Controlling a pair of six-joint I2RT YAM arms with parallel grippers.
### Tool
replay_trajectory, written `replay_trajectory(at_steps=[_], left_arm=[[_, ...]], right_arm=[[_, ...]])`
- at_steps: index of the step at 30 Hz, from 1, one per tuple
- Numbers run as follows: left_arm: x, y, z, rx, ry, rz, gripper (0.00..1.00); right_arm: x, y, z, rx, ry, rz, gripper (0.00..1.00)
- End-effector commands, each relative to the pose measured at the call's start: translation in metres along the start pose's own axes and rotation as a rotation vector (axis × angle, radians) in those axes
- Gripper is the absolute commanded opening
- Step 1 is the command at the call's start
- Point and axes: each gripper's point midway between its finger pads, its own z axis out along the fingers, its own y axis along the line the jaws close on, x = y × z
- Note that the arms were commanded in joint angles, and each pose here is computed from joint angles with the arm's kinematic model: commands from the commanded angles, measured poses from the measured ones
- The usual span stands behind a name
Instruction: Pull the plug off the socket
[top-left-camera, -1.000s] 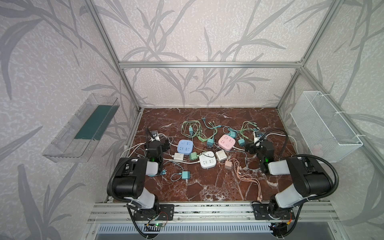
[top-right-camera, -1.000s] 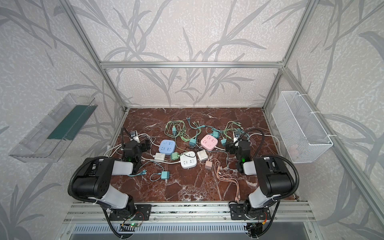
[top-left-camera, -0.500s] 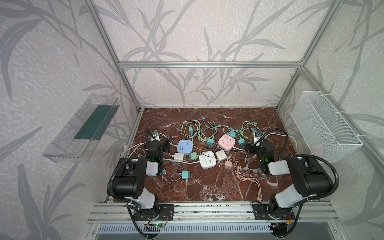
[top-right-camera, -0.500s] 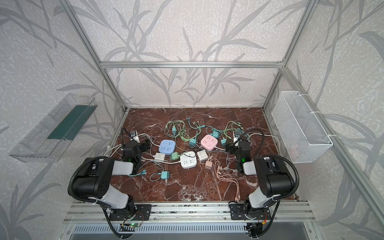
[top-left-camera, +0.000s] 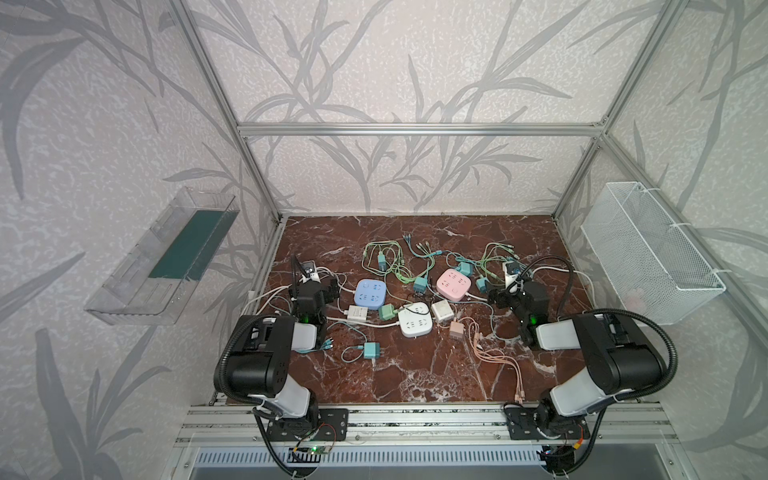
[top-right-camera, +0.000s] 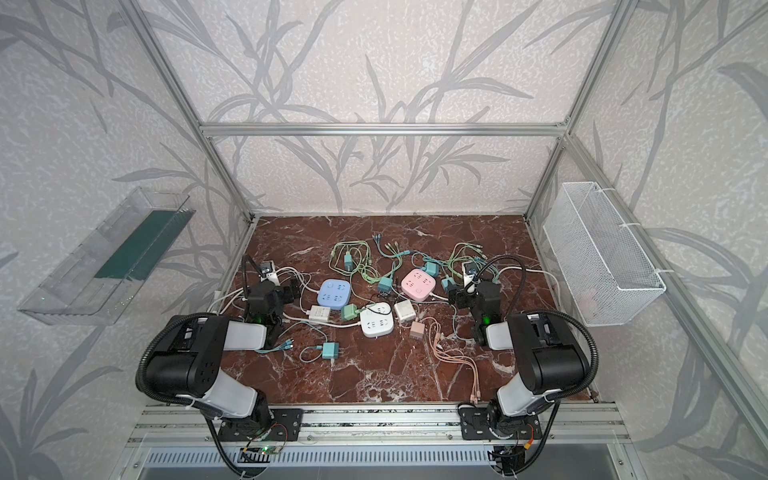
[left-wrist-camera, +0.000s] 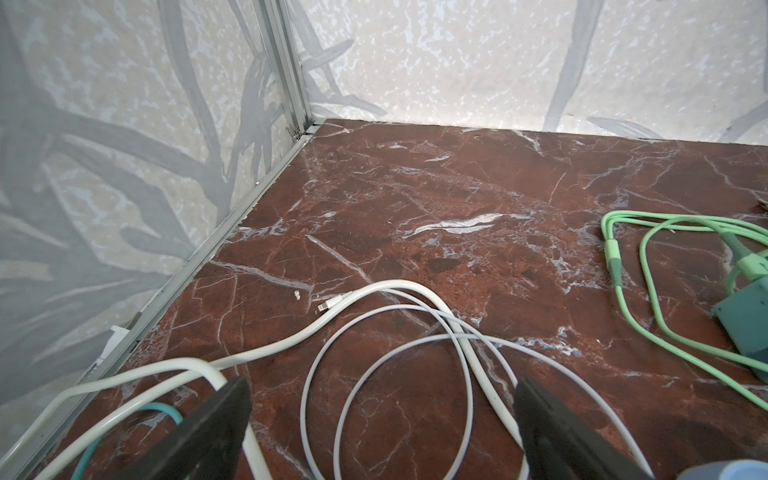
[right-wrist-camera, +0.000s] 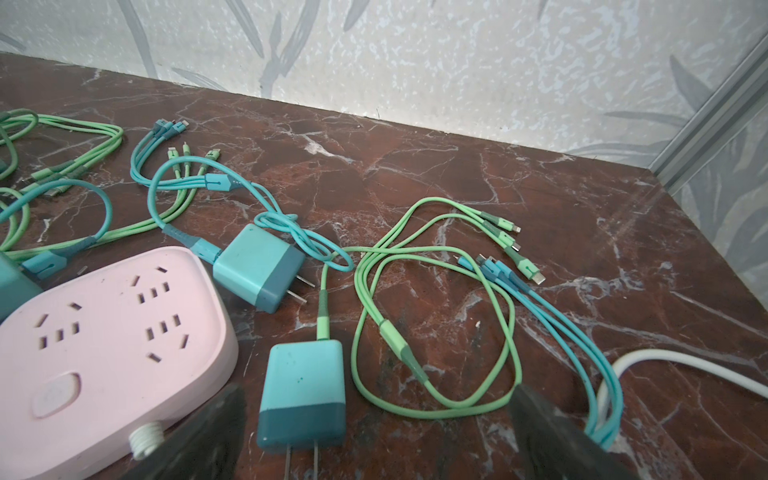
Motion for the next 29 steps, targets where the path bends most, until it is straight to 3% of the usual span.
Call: replay_trajectory(at_steps=[1, 5, 29], left_arm=[[-0.006, -0.001, 0.001, -0.006, -0.025, 0.002, 0.99], [-0.006, -0.001, 0.001, -0.005, -0.025, 0.002, 0.99], [-0.006, -0.001, 0.001, -0.006, -0.026, 0.002, 0.99]], right_arm=[[-0.009, -0.001, 0.0, -0.003, -0.034, -0.007, 0.98], [-0.007, -0.016, 0.002, 0.084, -0.008, 0.029, 0.99], [-0.007, -0.015, 0.002, 0.081, -0.01, 0.022, 0.99]])
